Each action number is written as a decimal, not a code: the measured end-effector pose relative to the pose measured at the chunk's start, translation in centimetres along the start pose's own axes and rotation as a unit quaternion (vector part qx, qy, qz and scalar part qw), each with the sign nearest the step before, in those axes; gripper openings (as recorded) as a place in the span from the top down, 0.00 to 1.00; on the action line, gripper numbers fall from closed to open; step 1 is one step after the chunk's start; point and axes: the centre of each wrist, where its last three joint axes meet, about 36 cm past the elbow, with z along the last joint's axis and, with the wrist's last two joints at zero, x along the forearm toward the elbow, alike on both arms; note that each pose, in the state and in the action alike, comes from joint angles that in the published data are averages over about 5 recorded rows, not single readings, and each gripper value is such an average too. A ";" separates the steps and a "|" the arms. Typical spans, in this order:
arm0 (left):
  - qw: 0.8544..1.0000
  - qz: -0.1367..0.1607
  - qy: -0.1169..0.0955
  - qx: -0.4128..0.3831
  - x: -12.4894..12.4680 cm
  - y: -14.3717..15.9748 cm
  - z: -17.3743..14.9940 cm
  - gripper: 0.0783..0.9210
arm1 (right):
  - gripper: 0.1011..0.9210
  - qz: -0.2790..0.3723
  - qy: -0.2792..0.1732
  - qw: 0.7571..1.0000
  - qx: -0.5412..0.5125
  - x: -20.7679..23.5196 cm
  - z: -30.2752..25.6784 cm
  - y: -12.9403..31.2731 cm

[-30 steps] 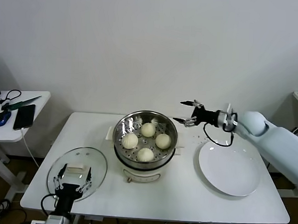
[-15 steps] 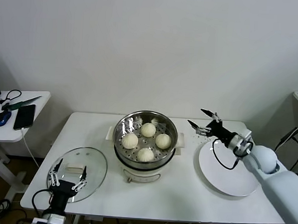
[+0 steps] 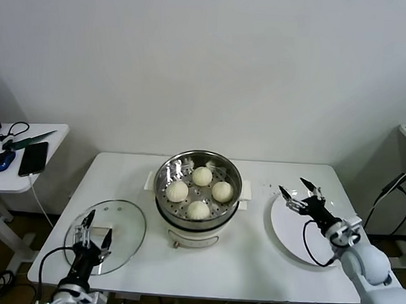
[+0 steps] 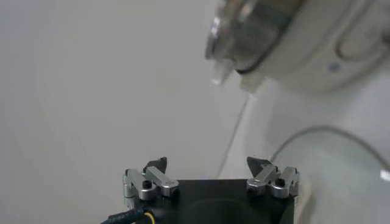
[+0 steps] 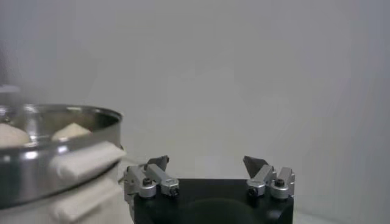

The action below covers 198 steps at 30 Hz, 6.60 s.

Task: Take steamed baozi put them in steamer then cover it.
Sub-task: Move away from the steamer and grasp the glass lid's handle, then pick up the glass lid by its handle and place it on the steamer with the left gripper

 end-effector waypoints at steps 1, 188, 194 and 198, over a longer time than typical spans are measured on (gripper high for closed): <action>1.000 0.001 0.004 -0.018 -0.2 -0.3 0.2 0.12 | 0.12 0.004 0.003 1.000 -0.003 0.4 0.5 0.0; 0.988 -0.061 0.005 -0.139 -15.8 -0.9 -30.2 0.91 | 0.12 0.014 0.053 0.997 0.059 0.7 7.2 -1.8; 0.989 -0.055 0.004 -0.135 -15.5 -0.6 -30.0 0.84 | 0.12 0.014 0.054 0.997 0.060 0.7 7.2 -1.8; 0.990 -0.053 0.003 -0.133 -15.1 -0.3 -29.7 0.71 | 0.12 0.014 0.054 0.997 0.060 0.7 7.2 -1.9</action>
